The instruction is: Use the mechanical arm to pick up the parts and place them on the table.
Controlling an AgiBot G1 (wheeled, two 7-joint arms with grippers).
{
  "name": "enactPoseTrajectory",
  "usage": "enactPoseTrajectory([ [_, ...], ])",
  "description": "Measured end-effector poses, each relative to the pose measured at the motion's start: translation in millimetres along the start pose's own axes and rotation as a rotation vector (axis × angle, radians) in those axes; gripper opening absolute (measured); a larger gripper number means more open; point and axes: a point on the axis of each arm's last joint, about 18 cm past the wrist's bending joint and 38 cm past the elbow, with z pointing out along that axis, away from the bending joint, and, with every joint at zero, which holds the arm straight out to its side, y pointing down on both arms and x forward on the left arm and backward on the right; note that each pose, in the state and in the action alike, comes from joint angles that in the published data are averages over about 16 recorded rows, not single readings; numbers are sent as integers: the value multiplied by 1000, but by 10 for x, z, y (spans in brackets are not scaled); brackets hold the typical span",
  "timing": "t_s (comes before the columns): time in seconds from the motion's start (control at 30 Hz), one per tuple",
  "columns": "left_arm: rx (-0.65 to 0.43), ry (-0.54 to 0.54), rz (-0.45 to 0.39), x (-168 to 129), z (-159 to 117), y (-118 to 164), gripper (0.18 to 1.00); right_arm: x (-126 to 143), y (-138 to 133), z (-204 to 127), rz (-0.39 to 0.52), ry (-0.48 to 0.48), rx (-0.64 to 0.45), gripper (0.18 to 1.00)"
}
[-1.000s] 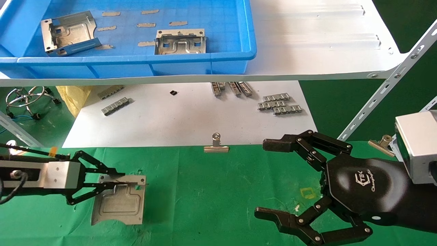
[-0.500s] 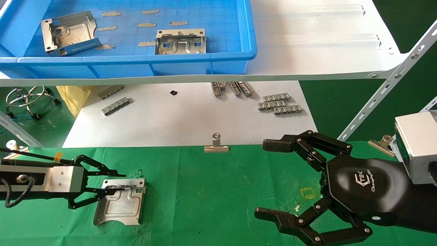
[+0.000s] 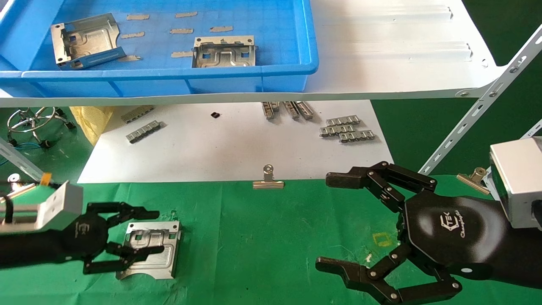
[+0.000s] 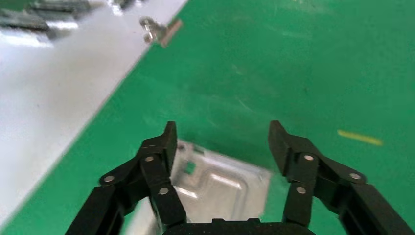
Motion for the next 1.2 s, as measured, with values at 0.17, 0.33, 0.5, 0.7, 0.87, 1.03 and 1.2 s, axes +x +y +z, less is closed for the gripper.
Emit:
enactPoseTrajectory([
  [0.17,24,-10,-66,34,2,50,691,0,0,0,0,0,0,1001],
  [0.33,39,-9,-74,49,17,34,794,0,0,0,0,0,0,1001],
  [0.5,62,-2,-67,60,49,-37,878,0,0,0,0,0,0,1001],
  [0.7,111,9,-72,100,99,-155,949,0,0,0,0,0,0,1001],
  [0.87,155,20,-74,142,134,-274,982,0,0,0,0,0,0,1001],
  [1.03,198,32,-76,190,156,-398,997,0,0,0,0,0,0,1001],
  [1.2,238,44,-76,244,167,-524,1001,0,0,0,0,0,0,1001],
])
